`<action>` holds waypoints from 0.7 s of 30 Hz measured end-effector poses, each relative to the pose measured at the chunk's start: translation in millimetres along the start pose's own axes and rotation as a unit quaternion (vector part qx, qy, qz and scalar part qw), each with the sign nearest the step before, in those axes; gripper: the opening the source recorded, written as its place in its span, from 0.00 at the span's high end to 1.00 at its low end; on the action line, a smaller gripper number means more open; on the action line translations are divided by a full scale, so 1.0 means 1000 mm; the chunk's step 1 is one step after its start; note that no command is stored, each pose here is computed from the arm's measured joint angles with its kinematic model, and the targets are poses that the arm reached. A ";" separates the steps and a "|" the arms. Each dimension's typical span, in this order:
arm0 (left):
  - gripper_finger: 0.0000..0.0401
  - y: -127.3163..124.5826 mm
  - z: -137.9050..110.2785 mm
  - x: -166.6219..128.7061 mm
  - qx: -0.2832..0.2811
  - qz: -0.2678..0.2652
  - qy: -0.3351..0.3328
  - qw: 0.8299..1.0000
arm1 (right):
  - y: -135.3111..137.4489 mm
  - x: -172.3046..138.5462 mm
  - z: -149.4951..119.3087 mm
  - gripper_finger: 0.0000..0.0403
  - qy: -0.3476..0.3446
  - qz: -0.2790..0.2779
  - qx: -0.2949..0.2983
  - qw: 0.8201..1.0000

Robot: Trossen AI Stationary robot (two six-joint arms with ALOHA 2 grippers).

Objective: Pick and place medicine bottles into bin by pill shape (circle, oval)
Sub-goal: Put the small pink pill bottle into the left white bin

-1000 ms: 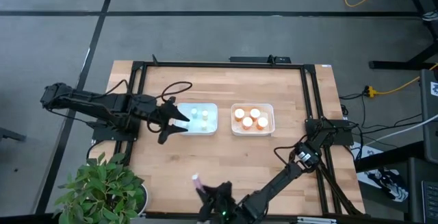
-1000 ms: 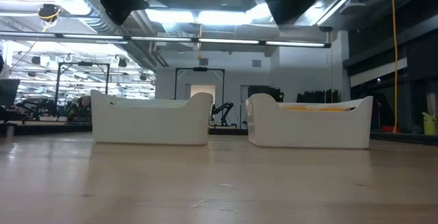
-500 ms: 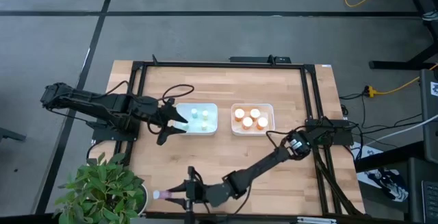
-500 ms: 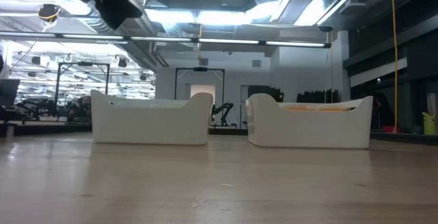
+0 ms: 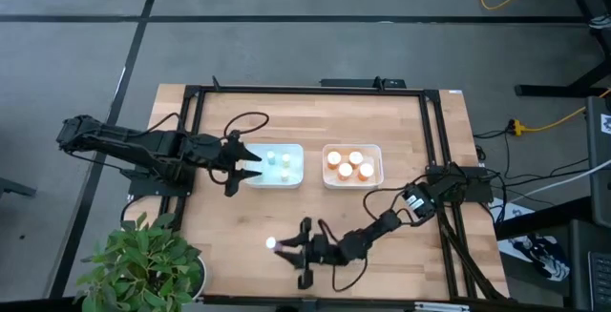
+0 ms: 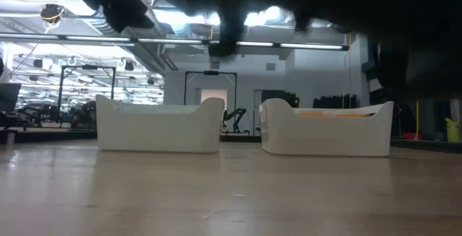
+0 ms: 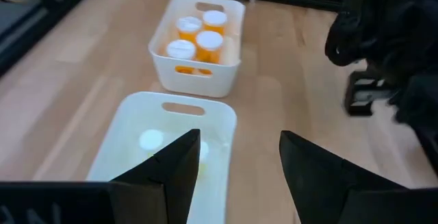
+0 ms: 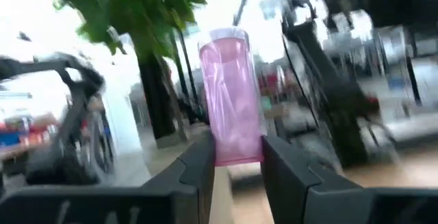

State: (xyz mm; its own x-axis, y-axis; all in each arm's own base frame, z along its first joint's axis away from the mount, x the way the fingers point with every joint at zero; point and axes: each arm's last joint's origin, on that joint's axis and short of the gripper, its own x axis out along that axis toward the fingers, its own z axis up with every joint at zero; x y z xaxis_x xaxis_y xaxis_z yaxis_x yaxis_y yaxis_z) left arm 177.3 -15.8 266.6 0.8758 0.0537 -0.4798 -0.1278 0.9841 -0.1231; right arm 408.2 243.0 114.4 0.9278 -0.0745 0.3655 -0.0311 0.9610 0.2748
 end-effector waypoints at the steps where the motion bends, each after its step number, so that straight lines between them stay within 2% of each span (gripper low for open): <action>1: 0.52 0.000 0.000 0.000 0.000 0.007 -0.004 1.000 | -0.008 -0.003 -0.002 0.75 0.009 -0.004 0.011 1.000; 6: 0.52 0.000 0.007 0.000 -0.007 0.015 -0.038 0.999 | -0.046 0.003 0.017 0.75 0.017 0.046 0.019 0.999; 9: 0.52 -0.001 0.011 -0.001 -0.010 0.003 -0.057 0.998 | -0.067 0.003 0.017 0.75 0.033 0.052 0.005 0.998; 13: 0.52 -0.003 0.011 -0.001 -0.008 -0.018 -0.058 0.998 | -0.086 0.003 0.015 0.75 0.047 0.050 0.018 0.997; 17: 0.52 -0.010 0.009 0.001 0.058 -0.096 -0.037 0.993 | -0.100 0.004 0.014 0.75 0.051 0.035 0.013 0.998; 21: 0.52 -0.017 0.005 0.004 0.088 -0.117 -0.022 0.989 | -0.110 0.008 0.016 0.75 0.046 0.024 0.003 0.999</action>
State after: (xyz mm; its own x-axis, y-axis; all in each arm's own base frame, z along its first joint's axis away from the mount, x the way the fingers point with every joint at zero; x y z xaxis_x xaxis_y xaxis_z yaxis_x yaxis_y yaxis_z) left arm 185.3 -31.8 270.7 0.8914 -0.1753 -0.4179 0.1601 0.9845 -0.0714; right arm 413.4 132.4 101.7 0.9554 -0.0039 0.2952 -0.0778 0.9613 0.2643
